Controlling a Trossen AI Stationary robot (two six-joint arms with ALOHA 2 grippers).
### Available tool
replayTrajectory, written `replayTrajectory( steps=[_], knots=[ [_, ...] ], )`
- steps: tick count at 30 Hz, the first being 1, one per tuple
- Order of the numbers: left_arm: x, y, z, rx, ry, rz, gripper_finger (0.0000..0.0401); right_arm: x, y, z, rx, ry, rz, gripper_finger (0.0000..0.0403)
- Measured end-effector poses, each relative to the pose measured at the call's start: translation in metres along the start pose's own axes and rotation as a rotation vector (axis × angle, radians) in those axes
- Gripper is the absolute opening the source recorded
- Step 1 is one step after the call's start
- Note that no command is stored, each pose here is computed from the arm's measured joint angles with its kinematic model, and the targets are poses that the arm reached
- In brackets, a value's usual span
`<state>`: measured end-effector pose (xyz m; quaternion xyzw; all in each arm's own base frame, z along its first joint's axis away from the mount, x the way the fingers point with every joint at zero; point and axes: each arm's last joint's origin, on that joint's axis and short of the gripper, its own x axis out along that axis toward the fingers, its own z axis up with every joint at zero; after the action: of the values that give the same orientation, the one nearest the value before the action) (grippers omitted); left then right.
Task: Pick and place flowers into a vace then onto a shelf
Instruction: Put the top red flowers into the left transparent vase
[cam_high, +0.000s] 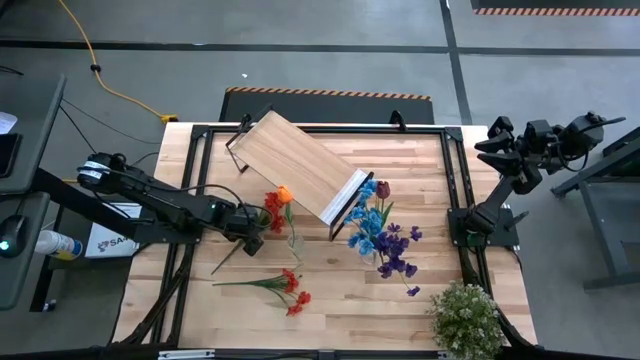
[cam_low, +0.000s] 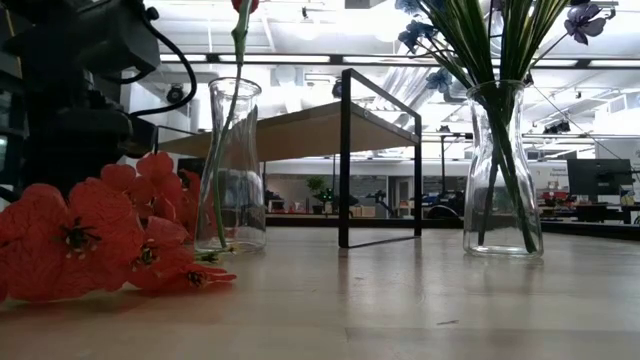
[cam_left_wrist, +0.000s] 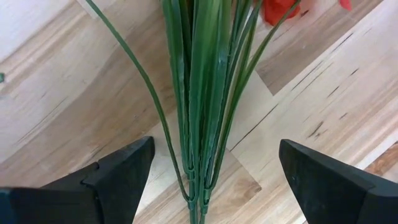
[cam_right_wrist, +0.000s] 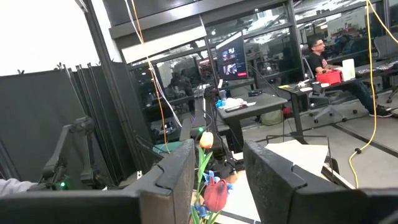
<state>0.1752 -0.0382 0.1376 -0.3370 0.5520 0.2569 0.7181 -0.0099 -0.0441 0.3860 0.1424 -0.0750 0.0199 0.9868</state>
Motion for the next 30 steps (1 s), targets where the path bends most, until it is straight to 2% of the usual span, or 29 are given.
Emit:
replayTrajectory(
  steps=[10, 13, 18, 30],
  knots=[
    [0.0, 0.0015, -0.0009, -0.035, 0.014, 0.014, 0.0385, 0.0, 0.0, 0.0, 0.0, 0.0, 0.0, 0.013],
    [0.0, 0.004, -0.0022, -0.059, 0.027, 0.039, 0.037, 0.0, 0.0, 0.0, 0.0, 0.0, 0.0, 0.0129],
    [0.0, 0.006, -0.0031, -0.083, 0.035, 0.059, 0.0305, 0.0, 0.0, 0.0, 0.0, 0.0, 0.0, 0.013],
    [0.0002, 0.0089, -0.0042, -0.092, 0.036, 0.09, 0.0104, 0.0, 0.0, 0.0, 0.001, 0.0, 0.0, 0.0129]
  ],
)
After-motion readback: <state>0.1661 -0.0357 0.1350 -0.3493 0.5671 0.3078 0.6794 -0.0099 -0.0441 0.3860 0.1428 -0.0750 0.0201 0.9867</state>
